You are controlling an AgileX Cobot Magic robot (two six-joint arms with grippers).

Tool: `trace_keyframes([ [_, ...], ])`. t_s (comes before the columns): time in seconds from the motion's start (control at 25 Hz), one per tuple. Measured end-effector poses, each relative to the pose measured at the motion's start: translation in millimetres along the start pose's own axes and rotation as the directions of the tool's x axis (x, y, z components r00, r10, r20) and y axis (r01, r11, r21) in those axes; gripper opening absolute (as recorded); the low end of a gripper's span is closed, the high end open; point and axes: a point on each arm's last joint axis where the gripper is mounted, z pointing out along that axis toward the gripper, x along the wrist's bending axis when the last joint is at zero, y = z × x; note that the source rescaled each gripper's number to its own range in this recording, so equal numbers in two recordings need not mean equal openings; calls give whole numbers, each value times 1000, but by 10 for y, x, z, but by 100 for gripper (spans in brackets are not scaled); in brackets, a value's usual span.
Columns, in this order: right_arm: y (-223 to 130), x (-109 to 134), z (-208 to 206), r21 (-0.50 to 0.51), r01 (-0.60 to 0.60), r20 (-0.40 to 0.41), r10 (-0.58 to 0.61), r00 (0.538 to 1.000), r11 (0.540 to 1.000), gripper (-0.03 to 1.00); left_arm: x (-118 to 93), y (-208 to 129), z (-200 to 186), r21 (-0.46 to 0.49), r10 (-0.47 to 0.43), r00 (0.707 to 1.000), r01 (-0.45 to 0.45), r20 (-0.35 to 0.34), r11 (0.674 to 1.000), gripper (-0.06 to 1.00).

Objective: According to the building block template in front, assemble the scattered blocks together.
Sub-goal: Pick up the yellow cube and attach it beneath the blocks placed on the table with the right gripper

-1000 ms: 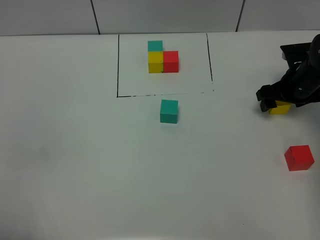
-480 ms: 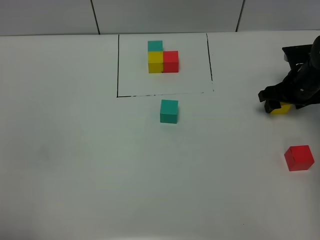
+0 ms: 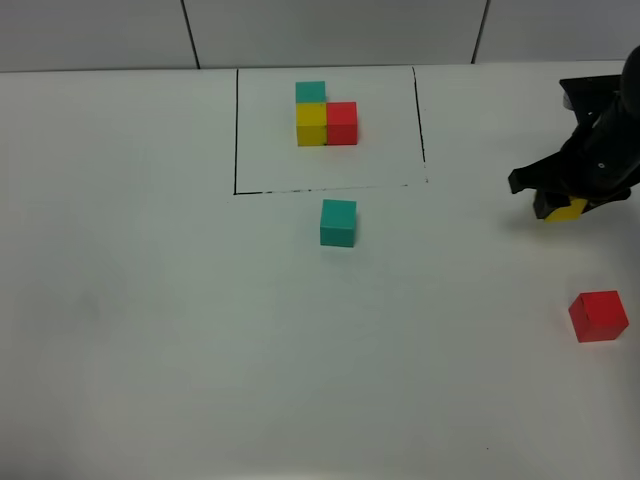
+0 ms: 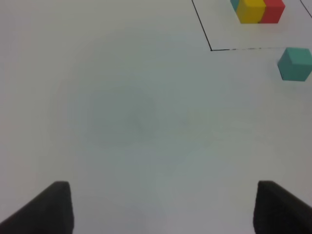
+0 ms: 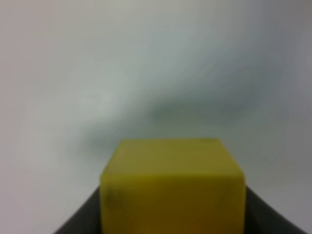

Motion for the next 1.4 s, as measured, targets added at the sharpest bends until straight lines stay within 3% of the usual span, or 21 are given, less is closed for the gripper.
trace_keyframes([
  [0.32, -206, 981, -278, 70, 46, -33, -44, 999, 996, 0, 0, 0, 0, 0, 0, 1000, 0, 0, 1000, 98],
  [0.52, -399, 1451, -288, 104, 0, -12, 1, 1000, 995, 0, 0, 0, 0, 0, 0, 1000, 0, 0, 1000, 98],
  [0.76, -589, 1954, -316, 68, -9, -57, 13, 998, 998, 0, 0, 0, 0, 0, 0, 1000, 0, 0, 1000, 98],
  [1.08, -691, 2225, -83, 77, -65, -85, 71, 994, 995, 0, 0, 0, 0, 0, 0, 1000, 0, 0, 1000, 98],
  [1.4, -547, 2538, 148, 63, -98, -119, 105, 987, 993, 0, 0, 0, 0, 0, 0, 1000, 0, 0, 1000, 98],
])
